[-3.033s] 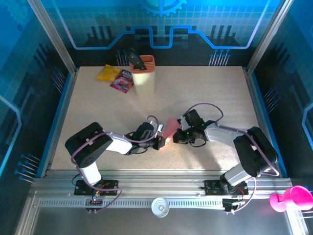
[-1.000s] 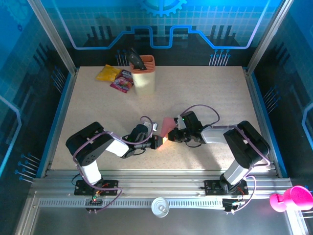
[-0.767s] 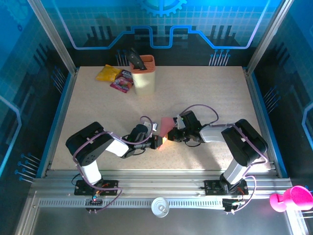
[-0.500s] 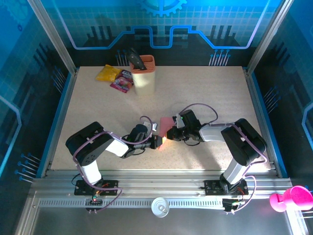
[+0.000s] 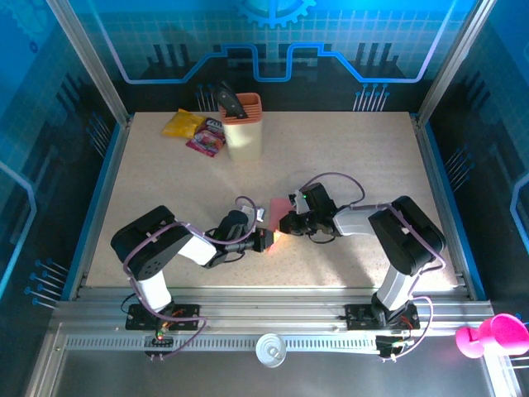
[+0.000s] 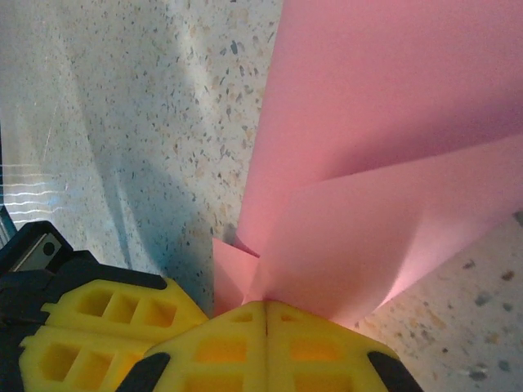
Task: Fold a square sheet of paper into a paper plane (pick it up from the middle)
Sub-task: Fold the wing for the fifth time at the center of the table.
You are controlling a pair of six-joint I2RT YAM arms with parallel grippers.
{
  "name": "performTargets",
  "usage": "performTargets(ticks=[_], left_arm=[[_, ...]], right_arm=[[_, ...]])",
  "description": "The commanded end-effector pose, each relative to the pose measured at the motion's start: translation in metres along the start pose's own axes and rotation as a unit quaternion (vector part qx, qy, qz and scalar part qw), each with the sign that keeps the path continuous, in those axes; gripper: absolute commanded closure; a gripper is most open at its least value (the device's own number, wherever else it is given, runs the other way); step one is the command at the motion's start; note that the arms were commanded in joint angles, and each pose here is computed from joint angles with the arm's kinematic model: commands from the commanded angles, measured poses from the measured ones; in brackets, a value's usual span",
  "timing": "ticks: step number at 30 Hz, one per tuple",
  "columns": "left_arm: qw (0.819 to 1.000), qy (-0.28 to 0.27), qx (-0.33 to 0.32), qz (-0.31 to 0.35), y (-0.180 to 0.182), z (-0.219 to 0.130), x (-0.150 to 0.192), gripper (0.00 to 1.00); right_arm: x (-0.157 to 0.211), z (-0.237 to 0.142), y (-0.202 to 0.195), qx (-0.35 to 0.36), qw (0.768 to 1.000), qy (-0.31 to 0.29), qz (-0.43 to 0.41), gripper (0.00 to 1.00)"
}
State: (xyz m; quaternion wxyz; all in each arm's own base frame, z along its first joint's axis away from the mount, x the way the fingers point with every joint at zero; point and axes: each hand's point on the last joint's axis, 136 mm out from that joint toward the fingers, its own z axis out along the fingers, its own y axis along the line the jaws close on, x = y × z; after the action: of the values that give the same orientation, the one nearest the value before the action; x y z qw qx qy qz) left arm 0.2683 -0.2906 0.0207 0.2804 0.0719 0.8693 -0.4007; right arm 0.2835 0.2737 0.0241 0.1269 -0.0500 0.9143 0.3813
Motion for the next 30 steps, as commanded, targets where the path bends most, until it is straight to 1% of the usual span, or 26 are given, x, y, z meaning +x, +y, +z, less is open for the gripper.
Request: performTargets(ticks=[1,9,16,30], left_arm=[[0.995,0.051,-0.079,-0.037,0.05,-0.008,0.038,1.0],[0.994,0.027,-0.073,-0.072,0.057,-0.012,0.039,1.0],[0.993,0.016,-0.077,-0.091,0.063,-0.014,0.042,1.0],[0.991,0.019,-0.083,-0.099,0.069,-0.015,0.049,1.0]], right_arm=[[-0.009,0.004,0.009,-0.013,1.0,-0.004,-0.011,1.0],[-0.02,-0.009,0.024,-0.031,0.999,-0.02,-0.017,1.0],[-0.019,-0.016,0.028,-0.031,0.999,-0.028,-0.02,1.0],[-0.012,-0.001,0.017,-0.032,0.999,-0.01,-0.009,1.0]])
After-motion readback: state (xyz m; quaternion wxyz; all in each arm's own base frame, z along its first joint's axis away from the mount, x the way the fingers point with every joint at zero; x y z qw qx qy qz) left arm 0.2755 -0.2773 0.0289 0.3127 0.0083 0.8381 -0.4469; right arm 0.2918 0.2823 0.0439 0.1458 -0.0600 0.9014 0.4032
